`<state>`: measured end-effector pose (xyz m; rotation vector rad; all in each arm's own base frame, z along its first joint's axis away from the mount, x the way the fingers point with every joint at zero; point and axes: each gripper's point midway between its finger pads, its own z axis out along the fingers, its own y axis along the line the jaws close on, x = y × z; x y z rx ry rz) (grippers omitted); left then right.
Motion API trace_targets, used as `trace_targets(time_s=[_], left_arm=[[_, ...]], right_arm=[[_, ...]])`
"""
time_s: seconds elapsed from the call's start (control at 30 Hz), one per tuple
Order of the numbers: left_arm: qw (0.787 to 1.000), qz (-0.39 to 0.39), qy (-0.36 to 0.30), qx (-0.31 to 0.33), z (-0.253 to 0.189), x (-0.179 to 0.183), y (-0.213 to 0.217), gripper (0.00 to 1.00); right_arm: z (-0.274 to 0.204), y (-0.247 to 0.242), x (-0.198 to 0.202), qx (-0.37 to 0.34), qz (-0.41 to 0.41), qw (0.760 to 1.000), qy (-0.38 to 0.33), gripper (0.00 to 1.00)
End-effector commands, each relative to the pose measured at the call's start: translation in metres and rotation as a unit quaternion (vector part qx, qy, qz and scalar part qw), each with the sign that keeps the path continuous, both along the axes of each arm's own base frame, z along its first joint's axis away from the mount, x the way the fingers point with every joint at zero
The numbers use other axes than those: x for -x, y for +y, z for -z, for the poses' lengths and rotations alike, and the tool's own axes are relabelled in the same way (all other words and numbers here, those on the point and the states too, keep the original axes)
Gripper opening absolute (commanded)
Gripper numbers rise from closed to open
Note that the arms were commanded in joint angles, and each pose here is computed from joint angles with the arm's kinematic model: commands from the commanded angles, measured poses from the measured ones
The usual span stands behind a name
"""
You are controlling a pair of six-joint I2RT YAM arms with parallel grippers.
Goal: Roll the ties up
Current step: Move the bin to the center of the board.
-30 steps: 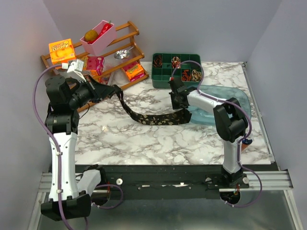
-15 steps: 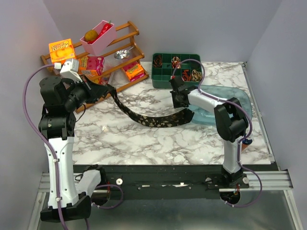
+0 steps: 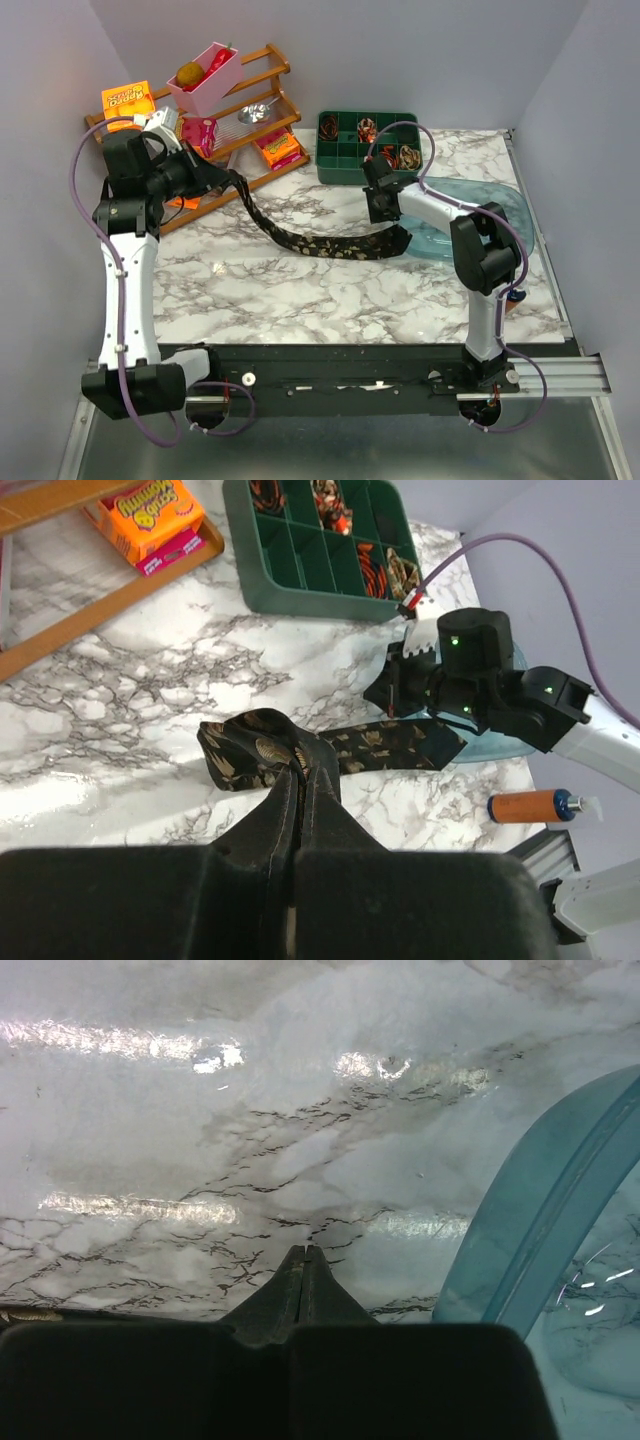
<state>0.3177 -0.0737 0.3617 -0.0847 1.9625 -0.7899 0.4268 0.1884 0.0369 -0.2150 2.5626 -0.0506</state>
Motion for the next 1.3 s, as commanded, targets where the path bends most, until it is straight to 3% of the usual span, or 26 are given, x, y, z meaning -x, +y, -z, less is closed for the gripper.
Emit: trace_targets(time_s=[0.0,0.3,0.5,0.67,0.93,1.27], left_arm=[[0.999,0.020,0.029,0.014,0.021,-0.015,-0.001,0.00],[0.994,-0.074,0.080,0.026,0.067,-0.024,0.039,0.00],[0.991,-0.097,0.068,0.069,0.071,-0.021,0.051,0.00],[0.992,-0.093,0.055,0.072,0.058,-0.021,0.049,0.00],[0.993,-0.062,0.048,0.089,0.047,-0.021,0.039,0.00],[0.995,-0.001,0.075,0.072,0.050,-0.033,0.004,0.00]], right_arm=[[-0.021,-0.002,-0.010,0.001,-0.013,1.000,-0.017,0.01],[-0.054,0.024,-0.015,-0.055,-0.091,0.994,-0.037,0.01],[-0.028,0.038,0.003,-0.082,-0.130,0.988,0.022,0.01],[0.000,0.030,0.032,-0.049,-0.129,0.985,0.106,0.01],[0.010,0.010,0.060,0.033,-0.117,0.982,0.147,0.01],[0.014,0.015,0.095,0.036,-0.140,0.974,0.176,0.01]])
